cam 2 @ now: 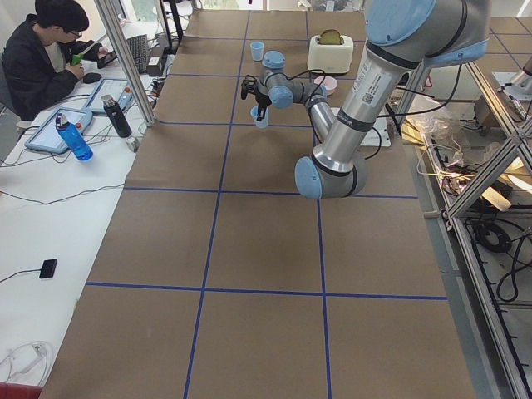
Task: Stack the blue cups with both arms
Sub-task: 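Carry the cup with the left gripper to the table center and set it down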
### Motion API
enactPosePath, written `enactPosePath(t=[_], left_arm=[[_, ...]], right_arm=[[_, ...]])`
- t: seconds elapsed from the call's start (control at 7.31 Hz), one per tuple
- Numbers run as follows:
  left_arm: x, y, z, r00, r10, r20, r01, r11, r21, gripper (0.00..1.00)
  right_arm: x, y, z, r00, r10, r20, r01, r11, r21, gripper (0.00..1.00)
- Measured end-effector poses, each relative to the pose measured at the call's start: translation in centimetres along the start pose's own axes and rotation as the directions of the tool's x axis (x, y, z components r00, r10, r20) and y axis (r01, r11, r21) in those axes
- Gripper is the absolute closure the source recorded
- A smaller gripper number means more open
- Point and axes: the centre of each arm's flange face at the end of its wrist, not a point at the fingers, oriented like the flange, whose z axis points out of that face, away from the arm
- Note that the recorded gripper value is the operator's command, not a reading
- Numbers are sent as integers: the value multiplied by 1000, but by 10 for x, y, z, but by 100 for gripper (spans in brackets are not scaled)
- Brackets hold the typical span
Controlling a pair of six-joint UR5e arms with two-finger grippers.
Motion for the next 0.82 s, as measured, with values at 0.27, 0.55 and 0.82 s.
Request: enactPosePath(t=[0.27, 0.55, 0.82], left_arm=[[22, 16, 16, 1000, 3, 20, -3, 1000, 19, 100], [23, 18, 18, 1000, 7, 28, -8, 999, 34, 100], [19, 17, 23, 999, 8, 46, -11, 998, 55, 55]], right_arm=[[-1, 0, 0, 1000, 4, 1, -4, 1000, 1, 0], [-1, 0, -1, 1000, 6, 1, -6, 1000, 2, 0], [0, 0, -1, 1000, 6, 0, -6, 1000, 2, 0]])
